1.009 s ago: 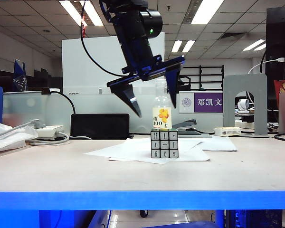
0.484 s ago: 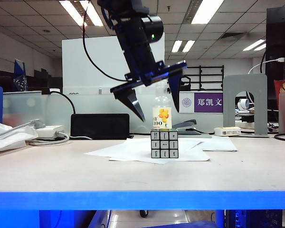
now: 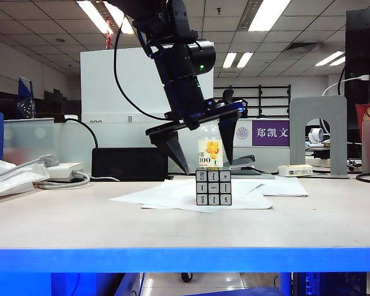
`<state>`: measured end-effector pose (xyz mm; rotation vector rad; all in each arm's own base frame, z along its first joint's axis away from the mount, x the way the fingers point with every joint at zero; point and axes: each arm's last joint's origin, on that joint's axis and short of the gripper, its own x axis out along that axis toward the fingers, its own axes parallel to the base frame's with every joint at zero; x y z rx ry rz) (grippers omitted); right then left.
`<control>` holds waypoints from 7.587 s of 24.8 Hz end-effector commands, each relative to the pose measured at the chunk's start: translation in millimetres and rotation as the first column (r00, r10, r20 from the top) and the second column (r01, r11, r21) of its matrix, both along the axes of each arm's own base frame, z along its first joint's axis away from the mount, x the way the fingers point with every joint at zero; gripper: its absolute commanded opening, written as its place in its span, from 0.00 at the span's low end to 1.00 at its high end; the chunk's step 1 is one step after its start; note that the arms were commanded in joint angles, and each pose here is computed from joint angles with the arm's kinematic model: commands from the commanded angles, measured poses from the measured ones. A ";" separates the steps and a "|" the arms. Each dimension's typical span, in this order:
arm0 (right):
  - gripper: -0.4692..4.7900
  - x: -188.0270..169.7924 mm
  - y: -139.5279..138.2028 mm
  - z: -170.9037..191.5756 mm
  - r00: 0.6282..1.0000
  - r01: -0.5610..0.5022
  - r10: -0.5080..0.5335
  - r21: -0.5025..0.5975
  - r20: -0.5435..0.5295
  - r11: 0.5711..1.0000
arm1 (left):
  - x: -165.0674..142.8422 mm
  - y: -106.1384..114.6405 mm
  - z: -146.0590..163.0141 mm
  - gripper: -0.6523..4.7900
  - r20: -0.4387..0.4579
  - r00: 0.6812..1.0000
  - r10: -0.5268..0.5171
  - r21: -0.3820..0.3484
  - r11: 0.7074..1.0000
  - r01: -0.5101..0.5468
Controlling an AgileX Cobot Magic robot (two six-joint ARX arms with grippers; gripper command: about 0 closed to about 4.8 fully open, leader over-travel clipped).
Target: Rotate the Rubik's Cube so that the bottom side is facing up.
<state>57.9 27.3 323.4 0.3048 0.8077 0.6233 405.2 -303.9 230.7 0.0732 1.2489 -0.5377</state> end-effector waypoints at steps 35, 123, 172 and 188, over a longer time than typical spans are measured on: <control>0.33 1.1 -1.4 0.0 0.999 0.044 -0.043 -0.039 0.018 0.998 | 19.0 -14.0 -36.4 0.93 0.068 0.997 -0.044 -0.041 0.998 0.047; 0.82 -16.4 -14.0 42.5 0.690 0.272 0.041 -0.312 0.723 0.910 | -122.6 -131.1 104.6 0.40 -0.026 0.483 -0.875 -0.924 0.205 0.323; 0.57 -5.2 -10.7 27.2 0.703 0.237 0.076 -0.334 0.707 0.912 | -136.7 -131.0 139.0 0.92 0.124 0.555 -0.822 -0.900 0.142 0.412; 0.57 -3.0 -10.0 26.8 0.724 0.232 0.040 -0.298 0.689 0.926 | -38.3 -61.1 159.5 1.00 0.335 0.912 -0.236 -0.830 0.384 0.405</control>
